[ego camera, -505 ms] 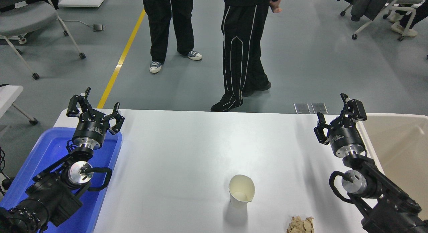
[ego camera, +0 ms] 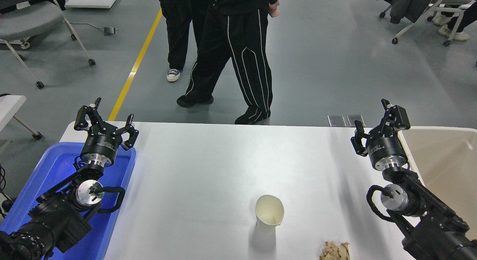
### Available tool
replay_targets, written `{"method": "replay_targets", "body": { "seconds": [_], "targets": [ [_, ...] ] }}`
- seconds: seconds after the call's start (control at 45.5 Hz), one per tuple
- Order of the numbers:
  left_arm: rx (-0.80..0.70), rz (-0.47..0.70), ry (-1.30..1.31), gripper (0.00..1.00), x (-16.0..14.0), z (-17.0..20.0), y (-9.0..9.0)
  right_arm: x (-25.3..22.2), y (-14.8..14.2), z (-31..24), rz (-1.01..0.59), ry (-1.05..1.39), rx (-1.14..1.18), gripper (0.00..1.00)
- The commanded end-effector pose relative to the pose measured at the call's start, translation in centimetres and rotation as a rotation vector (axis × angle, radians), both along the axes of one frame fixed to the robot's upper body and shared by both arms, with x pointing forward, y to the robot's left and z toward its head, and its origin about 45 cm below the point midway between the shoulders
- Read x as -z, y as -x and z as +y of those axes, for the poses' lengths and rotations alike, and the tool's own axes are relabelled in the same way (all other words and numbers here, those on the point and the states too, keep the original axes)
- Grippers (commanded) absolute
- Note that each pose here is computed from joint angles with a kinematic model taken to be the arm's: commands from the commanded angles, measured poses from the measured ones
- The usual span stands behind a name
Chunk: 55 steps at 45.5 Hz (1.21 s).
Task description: Dispose of the paper cup in the dustbin
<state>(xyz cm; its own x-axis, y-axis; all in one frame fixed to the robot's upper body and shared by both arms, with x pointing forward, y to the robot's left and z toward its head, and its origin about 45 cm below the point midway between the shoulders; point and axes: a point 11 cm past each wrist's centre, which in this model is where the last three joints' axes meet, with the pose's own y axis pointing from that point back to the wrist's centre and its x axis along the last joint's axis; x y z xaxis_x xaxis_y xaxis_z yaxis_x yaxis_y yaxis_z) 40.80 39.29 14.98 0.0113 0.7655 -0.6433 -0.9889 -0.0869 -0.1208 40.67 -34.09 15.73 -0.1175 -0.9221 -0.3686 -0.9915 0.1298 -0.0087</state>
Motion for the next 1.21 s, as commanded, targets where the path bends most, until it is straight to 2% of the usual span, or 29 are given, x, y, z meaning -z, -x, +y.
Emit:
{"method": "replay_targets", "body": {
  "seconds": [0.0,0.286,0.462,0.703,0.857,1.187],
  "targets": [
    [-0.001,-0.001,0.0,1.0,0.0,0.0,0.0,0.0,-0.1,0.2,0.003,0.004,-0.006,1.0],
    [-0.001,-0.001,0.0,1.0,0.0,0.0,0.0,-1.0,-0.2,1.6,-0.005,0.0,-0.012,1.0],
    [-0.001,-0.001,0.0,1.0,0.0,0.0,0.0,-2.0,-0.3,3.8,0.054,0.078,-0.053,1.0],
    [-0.001,-0.001,0.0,1.0,0.0,0.0,0.0,-4.8,-0.3,3.6,0.097,0.356,-0.258,1.0],
    [-0.001,-0.001,0.0,1.0,0.0,0.0,0.0,-5.7,0.1,3.9,0.101,0.687,-0.415,1.0],
    [-0.001,-0.001,0.0,1.0,0.0,0.0,0.0,-8.7,0.2,9.0,-0.038,1.167,-0.744,1.0]
  ]
}}
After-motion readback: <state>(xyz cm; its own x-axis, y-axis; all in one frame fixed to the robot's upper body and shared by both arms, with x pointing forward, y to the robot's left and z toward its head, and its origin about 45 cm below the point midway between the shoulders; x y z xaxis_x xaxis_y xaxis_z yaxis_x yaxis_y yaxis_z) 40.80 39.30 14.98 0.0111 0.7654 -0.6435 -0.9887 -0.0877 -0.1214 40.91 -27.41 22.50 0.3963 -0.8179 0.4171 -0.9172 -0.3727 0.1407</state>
